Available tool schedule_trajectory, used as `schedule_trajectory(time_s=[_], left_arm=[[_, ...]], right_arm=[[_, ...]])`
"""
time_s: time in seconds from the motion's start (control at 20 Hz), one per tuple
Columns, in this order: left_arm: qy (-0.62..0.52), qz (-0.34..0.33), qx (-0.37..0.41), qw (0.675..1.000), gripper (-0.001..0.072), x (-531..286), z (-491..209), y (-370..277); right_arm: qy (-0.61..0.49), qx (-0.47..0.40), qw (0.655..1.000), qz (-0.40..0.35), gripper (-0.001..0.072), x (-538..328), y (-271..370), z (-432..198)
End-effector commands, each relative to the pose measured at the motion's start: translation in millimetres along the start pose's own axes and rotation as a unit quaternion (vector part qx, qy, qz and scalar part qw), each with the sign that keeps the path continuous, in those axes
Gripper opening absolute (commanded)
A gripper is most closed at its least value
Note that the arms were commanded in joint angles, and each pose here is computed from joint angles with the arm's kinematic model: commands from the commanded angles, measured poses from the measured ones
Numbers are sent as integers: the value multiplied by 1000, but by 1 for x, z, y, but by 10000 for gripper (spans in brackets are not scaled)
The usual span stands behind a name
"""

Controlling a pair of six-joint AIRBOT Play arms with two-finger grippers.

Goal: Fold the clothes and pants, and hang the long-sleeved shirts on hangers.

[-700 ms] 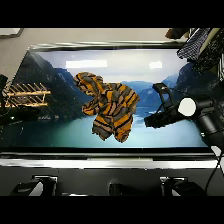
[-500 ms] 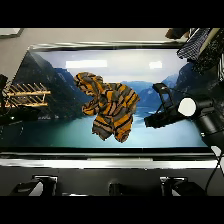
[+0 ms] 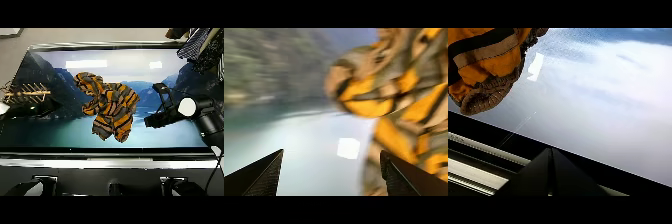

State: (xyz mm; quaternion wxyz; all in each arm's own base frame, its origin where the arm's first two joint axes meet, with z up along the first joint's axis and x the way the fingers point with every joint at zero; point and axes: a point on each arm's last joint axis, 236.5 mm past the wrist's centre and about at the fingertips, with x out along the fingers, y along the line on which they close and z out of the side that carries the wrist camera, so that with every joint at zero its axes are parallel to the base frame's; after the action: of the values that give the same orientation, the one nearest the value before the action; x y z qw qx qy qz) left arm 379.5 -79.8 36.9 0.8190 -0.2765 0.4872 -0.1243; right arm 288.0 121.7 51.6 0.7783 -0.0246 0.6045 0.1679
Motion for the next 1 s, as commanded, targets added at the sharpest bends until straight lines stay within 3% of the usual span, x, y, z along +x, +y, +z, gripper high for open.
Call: schedule_trajectory(time_s=[0.0,0.25,0.45,0.5,0.55,0.65,0.7,0.75,0.8,0.95], left_arm=[[40,-86,-127,987,720,86,-2,-5],[134,-80,-123,980,720,160,-48,-16],[122,-63,-123,983,712,183,-48,-19],[121,-62,-128,982,391,184,-48,-19],[125,-65,-118,983,23,183,-49,-19],[123,-66,-117,983,18,182,-48,-20],[122,-67,-116,983,18,181,-47,-21],[119,-67,-115,984,18,180,-46,-22],[117,-68,-115,984,18,179,-44,-23],[112,-70,-112,985,18,176,-41,-26]], right_arm=[[-2,-3,1000,0,21,0,0,1],[-2,-3,1000,0,21,0,0,1],[-20,-3,1000,2,21,0,1,9],[-17,-2,1000,4,21,0,2,8],[-13,-2,1000,4,21,0,2,6],[-4,31,999,14,34,3,6,1],[-3,36,999,31,232,11,13,-1],[0,46,998,45,600,24,17,-7],[-3,76,995,61,705,42,21,-11],[-3,192,969,156,708,93,53,-14]])
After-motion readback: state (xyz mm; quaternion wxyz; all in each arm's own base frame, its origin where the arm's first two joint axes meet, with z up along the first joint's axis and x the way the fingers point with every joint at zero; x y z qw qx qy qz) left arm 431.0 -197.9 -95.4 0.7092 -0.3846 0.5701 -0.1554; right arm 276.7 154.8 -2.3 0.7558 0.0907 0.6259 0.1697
